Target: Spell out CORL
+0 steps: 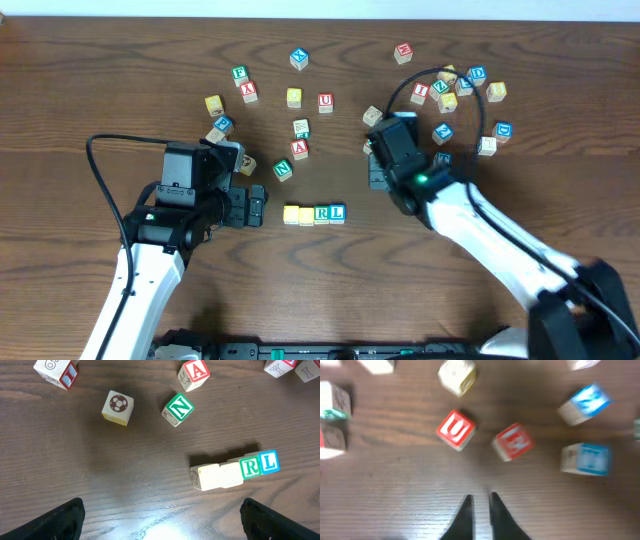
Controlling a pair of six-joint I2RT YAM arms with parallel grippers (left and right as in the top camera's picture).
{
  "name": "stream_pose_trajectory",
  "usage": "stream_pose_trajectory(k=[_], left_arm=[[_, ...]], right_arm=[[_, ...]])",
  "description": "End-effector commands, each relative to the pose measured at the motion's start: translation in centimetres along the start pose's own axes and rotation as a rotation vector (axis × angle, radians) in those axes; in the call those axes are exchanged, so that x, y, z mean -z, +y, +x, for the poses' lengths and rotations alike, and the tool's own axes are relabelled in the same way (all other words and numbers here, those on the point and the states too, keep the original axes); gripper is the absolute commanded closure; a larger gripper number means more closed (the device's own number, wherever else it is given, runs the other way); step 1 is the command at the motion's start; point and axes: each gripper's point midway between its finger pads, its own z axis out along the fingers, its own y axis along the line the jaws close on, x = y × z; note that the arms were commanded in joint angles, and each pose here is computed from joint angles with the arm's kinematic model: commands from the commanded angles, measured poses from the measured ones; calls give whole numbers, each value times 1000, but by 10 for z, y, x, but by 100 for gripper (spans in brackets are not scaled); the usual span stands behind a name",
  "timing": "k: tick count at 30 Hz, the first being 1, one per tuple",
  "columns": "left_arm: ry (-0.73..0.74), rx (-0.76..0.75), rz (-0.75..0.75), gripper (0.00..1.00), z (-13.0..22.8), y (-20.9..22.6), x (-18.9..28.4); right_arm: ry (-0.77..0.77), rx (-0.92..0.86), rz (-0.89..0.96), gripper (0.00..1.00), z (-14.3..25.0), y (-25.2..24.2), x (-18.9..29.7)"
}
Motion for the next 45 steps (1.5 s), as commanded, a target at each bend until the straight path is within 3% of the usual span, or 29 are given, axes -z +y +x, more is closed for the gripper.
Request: stream_pose_trajectory(k=[1, 4, 5, 45], left_arm=[[4, 6, 2, 2, 1, 1, 0], [4, 6, 2, 2, 1, 1, 0], [4, 6, 2, 2, 1, 1, 0], [4, 6, 2, 2, 1, 1, 0]], right_arm=[[-122, -35, 86, 75, -29, -23, 32], [-162, -48, 99, 16, -37, -30, 48], [-174, -53, 93, 2, -40, -31, 54], [-192, -63, 70, 1, -43, -32, 66]])
